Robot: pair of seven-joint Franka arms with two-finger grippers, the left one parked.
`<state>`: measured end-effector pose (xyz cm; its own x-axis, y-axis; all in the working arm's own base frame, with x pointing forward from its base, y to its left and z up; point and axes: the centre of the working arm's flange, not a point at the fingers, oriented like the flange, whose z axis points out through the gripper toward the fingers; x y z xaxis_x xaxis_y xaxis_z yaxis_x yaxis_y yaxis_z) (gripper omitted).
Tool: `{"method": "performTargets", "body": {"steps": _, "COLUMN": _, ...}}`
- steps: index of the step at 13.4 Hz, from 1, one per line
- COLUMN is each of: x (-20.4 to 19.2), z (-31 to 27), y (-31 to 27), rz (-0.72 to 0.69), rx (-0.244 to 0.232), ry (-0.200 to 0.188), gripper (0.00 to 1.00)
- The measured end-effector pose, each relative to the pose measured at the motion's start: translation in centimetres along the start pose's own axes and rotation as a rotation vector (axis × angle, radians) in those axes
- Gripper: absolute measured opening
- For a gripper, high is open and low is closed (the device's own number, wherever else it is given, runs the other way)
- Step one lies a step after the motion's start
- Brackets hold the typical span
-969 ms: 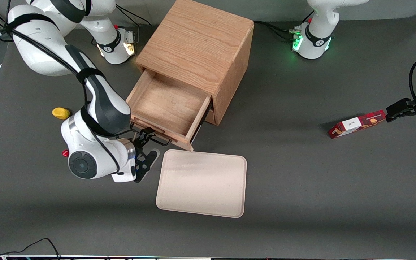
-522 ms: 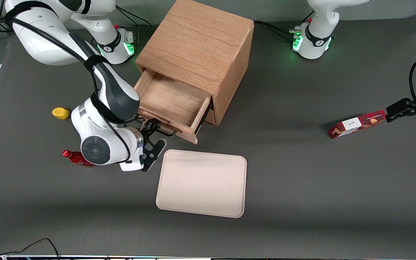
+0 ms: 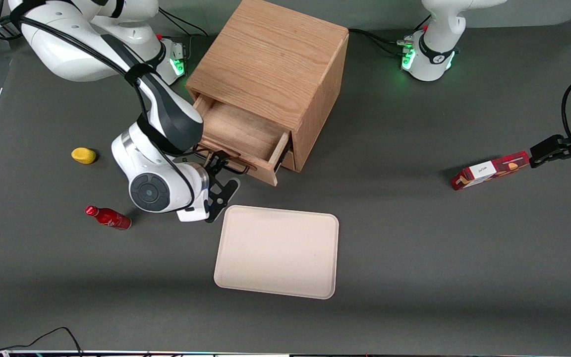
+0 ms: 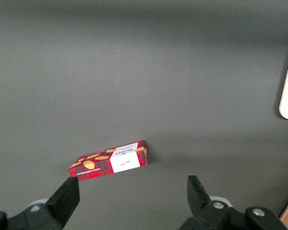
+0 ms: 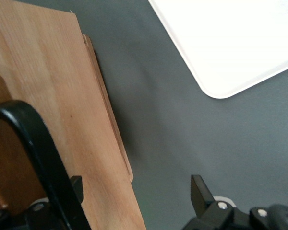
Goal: Close top drawer
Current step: 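Keep pushing the drawer into the cabinet with the right gripper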
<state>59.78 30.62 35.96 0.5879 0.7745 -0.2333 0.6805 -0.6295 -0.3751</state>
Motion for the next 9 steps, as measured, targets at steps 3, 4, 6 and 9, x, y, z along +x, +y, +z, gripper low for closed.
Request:
{"method": "performTargets", "body": {"steps": 3, "x": 0.0, "z": 0.5, "y": -1.0, "rz": -0.003, "rx": 0.011, "ry": -0.010, "gripper": 1.00}}
{"method": "performTargets", "body": {"steps": 4, "x": 0.0, "z": 0.6, "y": -1.3, "rz": -0.003, "rx": 0.015, "ry": -0.014, "gripper": 1.00}}
{"method": "performTargets", "body": {"steps": 6, "x": -0.1, "z": 1.0, "y": -2.0, "rz": 0.000, "rx": 0.016, "ry": -0.023, "gripper": 1.00}}
{"method": "performTargets", "body": {"steps": 9, "x": 0.0, "z": 1.6, "y": -3.2, "rz": -0.001, "rx": 0.021, "ry": -0.039, "gripper": 1.00}}
